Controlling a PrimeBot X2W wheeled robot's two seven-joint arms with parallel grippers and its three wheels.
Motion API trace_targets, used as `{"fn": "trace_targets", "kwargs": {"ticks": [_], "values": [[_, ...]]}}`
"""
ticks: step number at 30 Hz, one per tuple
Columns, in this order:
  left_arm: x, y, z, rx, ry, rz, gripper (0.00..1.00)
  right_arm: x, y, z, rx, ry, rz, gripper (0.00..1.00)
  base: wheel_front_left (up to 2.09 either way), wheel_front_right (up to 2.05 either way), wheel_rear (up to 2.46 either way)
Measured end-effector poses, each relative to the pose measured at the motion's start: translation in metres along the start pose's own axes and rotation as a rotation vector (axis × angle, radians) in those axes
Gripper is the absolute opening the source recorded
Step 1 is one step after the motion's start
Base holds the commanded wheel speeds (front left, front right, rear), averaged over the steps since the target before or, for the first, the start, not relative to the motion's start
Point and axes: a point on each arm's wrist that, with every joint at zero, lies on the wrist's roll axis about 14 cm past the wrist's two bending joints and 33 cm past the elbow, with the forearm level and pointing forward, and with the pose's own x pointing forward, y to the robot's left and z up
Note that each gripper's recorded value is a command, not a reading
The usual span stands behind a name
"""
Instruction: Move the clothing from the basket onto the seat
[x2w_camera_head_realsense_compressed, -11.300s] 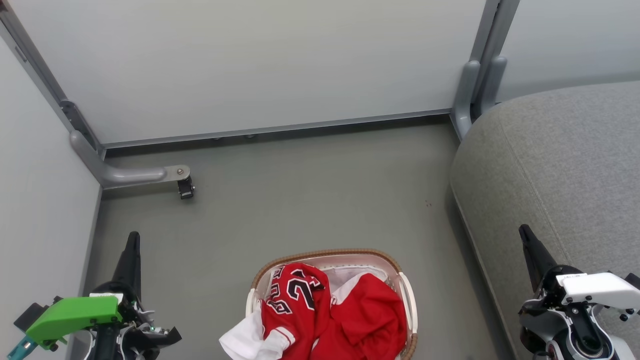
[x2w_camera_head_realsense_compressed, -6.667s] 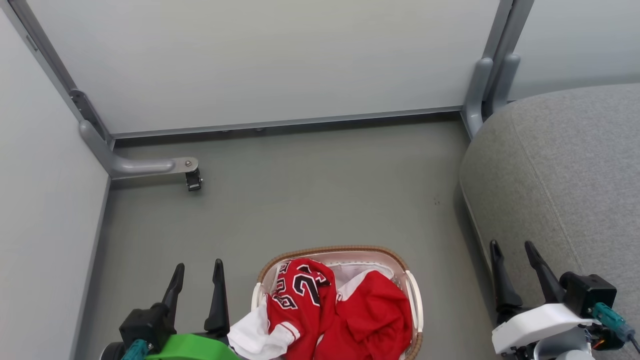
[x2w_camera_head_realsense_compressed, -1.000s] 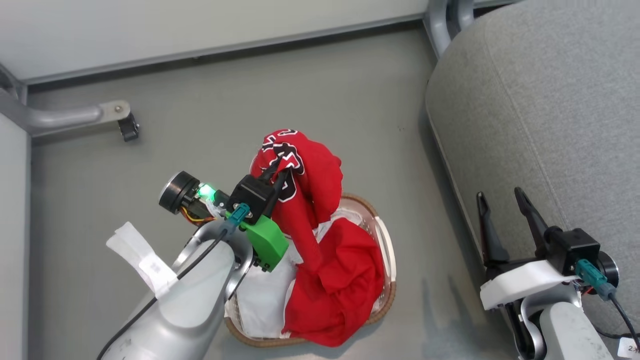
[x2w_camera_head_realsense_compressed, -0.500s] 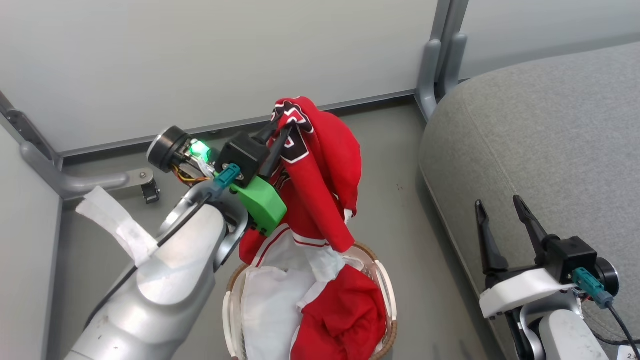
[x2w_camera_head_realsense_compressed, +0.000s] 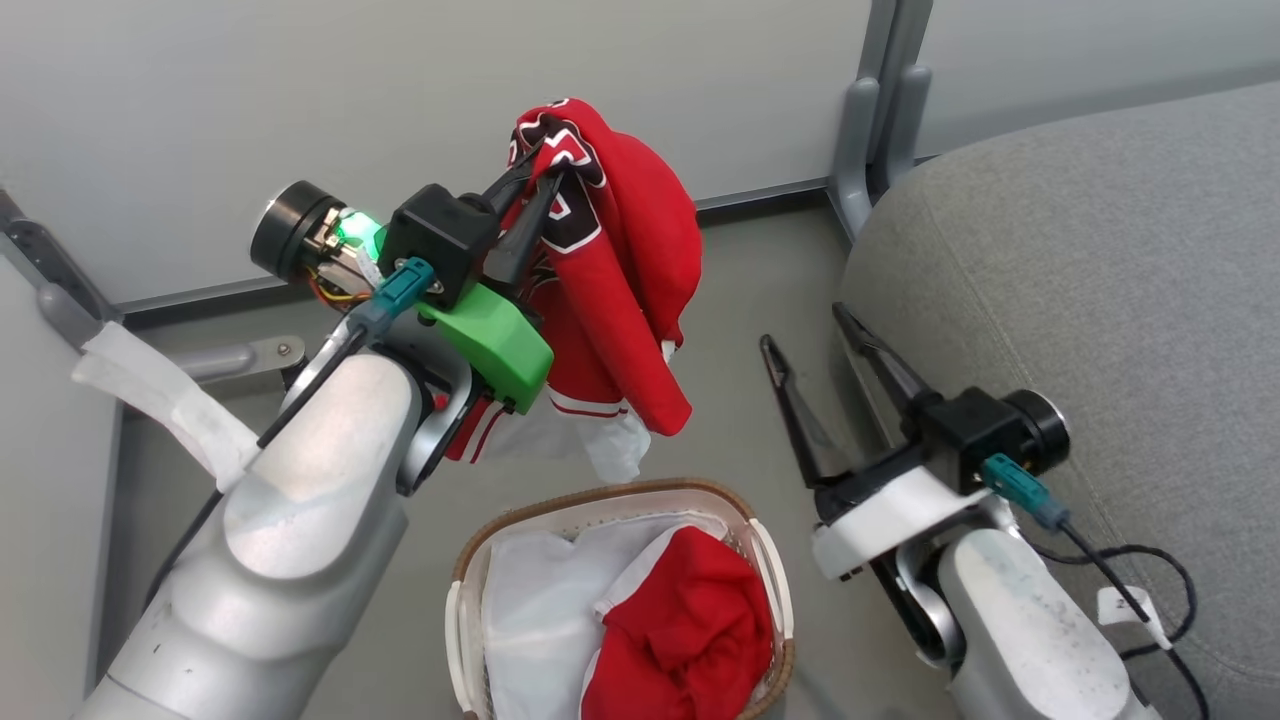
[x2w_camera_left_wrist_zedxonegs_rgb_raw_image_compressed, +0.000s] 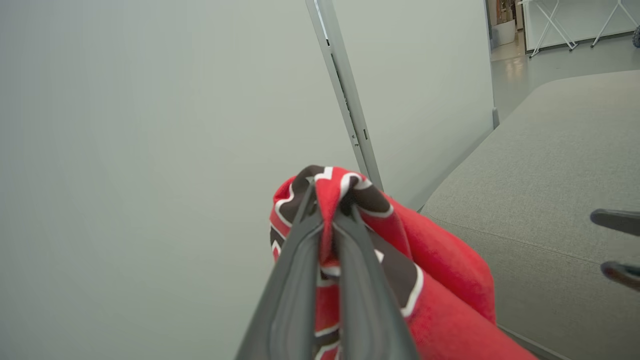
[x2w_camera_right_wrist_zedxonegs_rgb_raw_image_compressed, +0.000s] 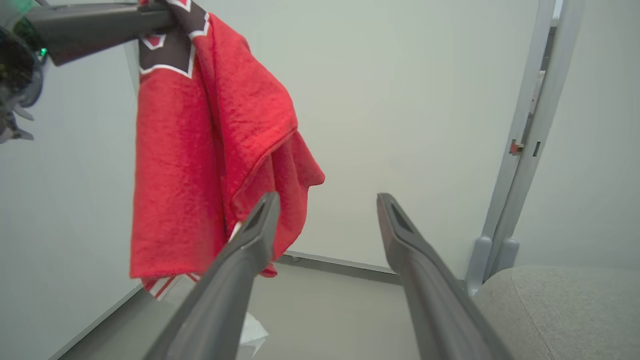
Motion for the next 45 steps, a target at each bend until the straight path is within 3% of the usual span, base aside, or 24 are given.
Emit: {"fn": "trace_targets", "kwargs": {"ticks": [8,20,21,22,23,31,32,33,34,35,45], "values": [[-0.003,-0.011,0.014,0.000,-0.021,-0.020,0.00,0.024,0.049,-0.007,-0.005,0.034,0.176,1.00,0.00,0.00,0.00],[-0.014,-0.039,0.032,-0.029,-0.058,-0.086,0.00,0.038,0.056,-0.021,-0.012,0.091,0.211,1.00,0.00,0.00,0.00],[-0.016,-0.041,0.033,-0.036,-0.061,-0.090,0.00,0.039,0.056,-0.021,-0.010,0.095,0.209,0.54,0.00,0.00,0.00],[-0.018,-0.042,0.033,-0.041,-0.060,-0.091,0.00,0.039,0.055,-0.023,-0.007,0.101,0.208,0.40,0.00,0.00,0.00],[-0.019,-0.043,0.032,-0.047,-0.057,-0.091,0.00,0.039,0.055,-0.025,-0.005,0.107,0.206,0.00,0.00,0.00,0.00],[-0.032,-0.038,0.009,-0.108,-0.019,-0.032,0.00,0.043,0.044,-0.022,-0.009,0.100,0.179,0.00,0.00,0.00,0.00],[-0.033,-0.037,0.006,-0.119,-0.019,-0.022,0.07,0.043,0.043,-0.021,-0.012,0.099,0.175,0.00,0.00,0.00,0.00],[-0.035,-0.036,0.003,-0.132,-0.020,-0.011,0.29,0.043,0.041,-0.021,-0.014,0.097,0.171,0.00,0.00,0.00,0.00],[-0.036,-0.036,0.001,-0.141,-0.019,-0.004,0.76,0.044,0.040,-0.020,-0.015,0.095,0.167,0.00,0.00,0.00,0.00],[-0.037,-0.035,-0.002,-0.151,-0.018,0.005,1.00,0.044,0.039,-0.020,-0.017,0.094,0.165,0.00,0.00,0.00,0.00],[-0.056,-0.041,-0.043,-0.278,0.025,0.097,1.00,0.049,0.023,-0.012,-0.045,0.069,0.127,0.00,0.00,0.00,0.00]]}}
